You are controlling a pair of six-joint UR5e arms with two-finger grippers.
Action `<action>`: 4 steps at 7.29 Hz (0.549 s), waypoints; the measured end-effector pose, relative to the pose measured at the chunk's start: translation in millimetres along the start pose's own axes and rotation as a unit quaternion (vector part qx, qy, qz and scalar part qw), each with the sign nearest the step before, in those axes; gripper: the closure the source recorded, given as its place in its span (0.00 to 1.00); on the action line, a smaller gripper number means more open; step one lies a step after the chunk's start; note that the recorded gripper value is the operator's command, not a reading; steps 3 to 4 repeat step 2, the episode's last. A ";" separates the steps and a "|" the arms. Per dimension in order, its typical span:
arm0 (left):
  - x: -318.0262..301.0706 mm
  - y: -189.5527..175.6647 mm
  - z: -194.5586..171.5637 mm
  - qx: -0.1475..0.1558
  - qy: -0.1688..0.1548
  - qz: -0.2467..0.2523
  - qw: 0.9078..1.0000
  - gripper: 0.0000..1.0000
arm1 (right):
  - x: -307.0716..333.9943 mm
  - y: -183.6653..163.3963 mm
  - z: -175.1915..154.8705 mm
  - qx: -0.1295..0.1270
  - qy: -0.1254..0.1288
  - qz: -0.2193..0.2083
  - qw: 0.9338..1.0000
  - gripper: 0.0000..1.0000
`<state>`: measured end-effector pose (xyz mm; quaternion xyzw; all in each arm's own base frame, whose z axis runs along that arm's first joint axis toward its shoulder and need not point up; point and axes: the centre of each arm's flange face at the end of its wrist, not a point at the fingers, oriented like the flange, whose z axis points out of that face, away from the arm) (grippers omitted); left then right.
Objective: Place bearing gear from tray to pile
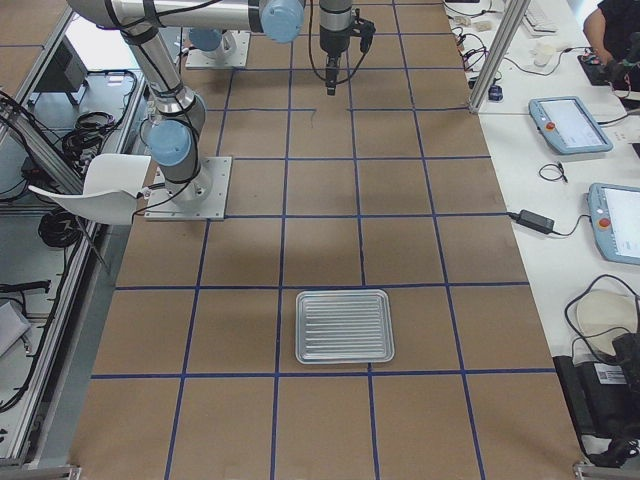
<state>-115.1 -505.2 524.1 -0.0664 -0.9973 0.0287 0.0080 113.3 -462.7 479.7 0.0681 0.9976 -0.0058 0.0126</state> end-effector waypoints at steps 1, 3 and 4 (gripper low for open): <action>3.9 7.6 -6.2 -0.004 0.001 -0.009 1.000 0.00 | 0.2 0.6 -0.4 0.000 0.001 0.002 1.000 0.00; 7.4 17.0 -10.2 -0.015 0.003 -0.012 1.000 0.00 | 0.5 1.5 -1.8 0.001 0.002 0.004 1.000 0.00; 7.4 17.0 -10.2 -0.015 0.003 -0.012 1.000 0.00 | 0.5 1.5 -1.8 0.001 0.002 0.004 1.000 0.00</action>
